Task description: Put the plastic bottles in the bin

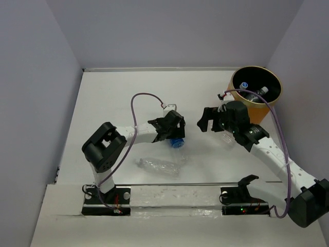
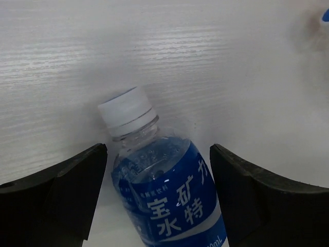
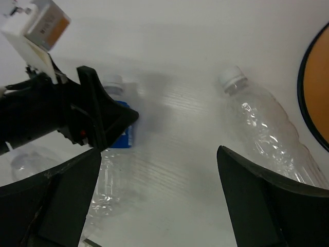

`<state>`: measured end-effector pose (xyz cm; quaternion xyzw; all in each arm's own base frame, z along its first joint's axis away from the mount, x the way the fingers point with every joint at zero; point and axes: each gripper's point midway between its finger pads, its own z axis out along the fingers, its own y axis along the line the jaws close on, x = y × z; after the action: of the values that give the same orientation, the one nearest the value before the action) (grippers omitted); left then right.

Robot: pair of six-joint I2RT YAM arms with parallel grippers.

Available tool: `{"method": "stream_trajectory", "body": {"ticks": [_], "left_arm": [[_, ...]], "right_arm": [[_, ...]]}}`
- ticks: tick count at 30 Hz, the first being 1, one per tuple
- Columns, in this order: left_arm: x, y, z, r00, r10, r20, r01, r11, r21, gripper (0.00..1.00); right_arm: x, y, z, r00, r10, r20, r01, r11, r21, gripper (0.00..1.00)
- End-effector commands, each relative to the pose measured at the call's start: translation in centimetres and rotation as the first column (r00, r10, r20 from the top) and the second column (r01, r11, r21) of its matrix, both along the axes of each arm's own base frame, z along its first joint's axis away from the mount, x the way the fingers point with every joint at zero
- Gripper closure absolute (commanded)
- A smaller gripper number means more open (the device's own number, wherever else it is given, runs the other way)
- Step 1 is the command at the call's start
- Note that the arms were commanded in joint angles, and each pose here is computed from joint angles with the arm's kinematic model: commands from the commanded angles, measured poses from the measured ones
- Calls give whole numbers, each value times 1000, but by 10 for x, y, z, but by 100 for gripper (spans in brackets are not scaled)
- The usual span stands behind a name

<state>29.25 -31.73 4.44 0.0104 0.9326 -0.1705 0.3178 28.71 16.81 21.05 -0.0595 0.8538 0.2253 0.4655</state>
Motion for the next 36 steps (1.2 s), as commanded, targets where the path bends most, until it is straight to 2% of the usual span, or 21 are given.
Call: {"method": "stream_trajectory", "body": {"ticks": [1,5,7,11,13,14,18,22,29,32,33,36], "left_arm": [[16,-4,3,999,27,46,-28,999,32,11],[20,-6,1,998,24,55,-26,999,35,18],[21,-6,7,997,22,73,-24,999,32,25],[30,-8,34,988,30,151,-26,999,-24,36],[30,-9,56,980,36,195,-22,997,-73,42],[31,-11,58,979,37,202,-21,996,-82,42],[30,-8,86,967,71,244,-31,986,-166,44],[26,-2,109,955,108,275,-39,968,-247,44],[22,28,143,923,188,335,-79,946,-313,44],[19,41,157,908,219,358,-93,937,-337,44],[18,45,156,905,226,360,-100,937,-336,44],[16,54,170,890,251,380,-107,927,-360,44]], "right_arm": [[0,-24,-36,991,-95,-92,82,987,-136,0],[10,-40,-57,974,-191,-125,158,959,-236,0],[18,-50,-62,961,-248,-122,203,933,-298,0],[27,-58,-86,942,-293,-165,202,885,-419,0],[35,-68,-98,926,-343,-159,226,840,-494,0],[37,-67,-96,928,-339,-155,224,840,-495,0],[48,-81,-101,915,-388,-111,252,764,-595,0],[53,-85,-125,916,-378,-136,185,696,-693,0],[54,-66,-163,907,-326,-267,56,721,-690,3],[62,-56,-159,911,-319,-261,65,737,-673,26],[63,-41,-150,925,-291,-244,67,757,-650,40],[70,-16,-111,959,-232,-159,102,813,-574,50]]}}
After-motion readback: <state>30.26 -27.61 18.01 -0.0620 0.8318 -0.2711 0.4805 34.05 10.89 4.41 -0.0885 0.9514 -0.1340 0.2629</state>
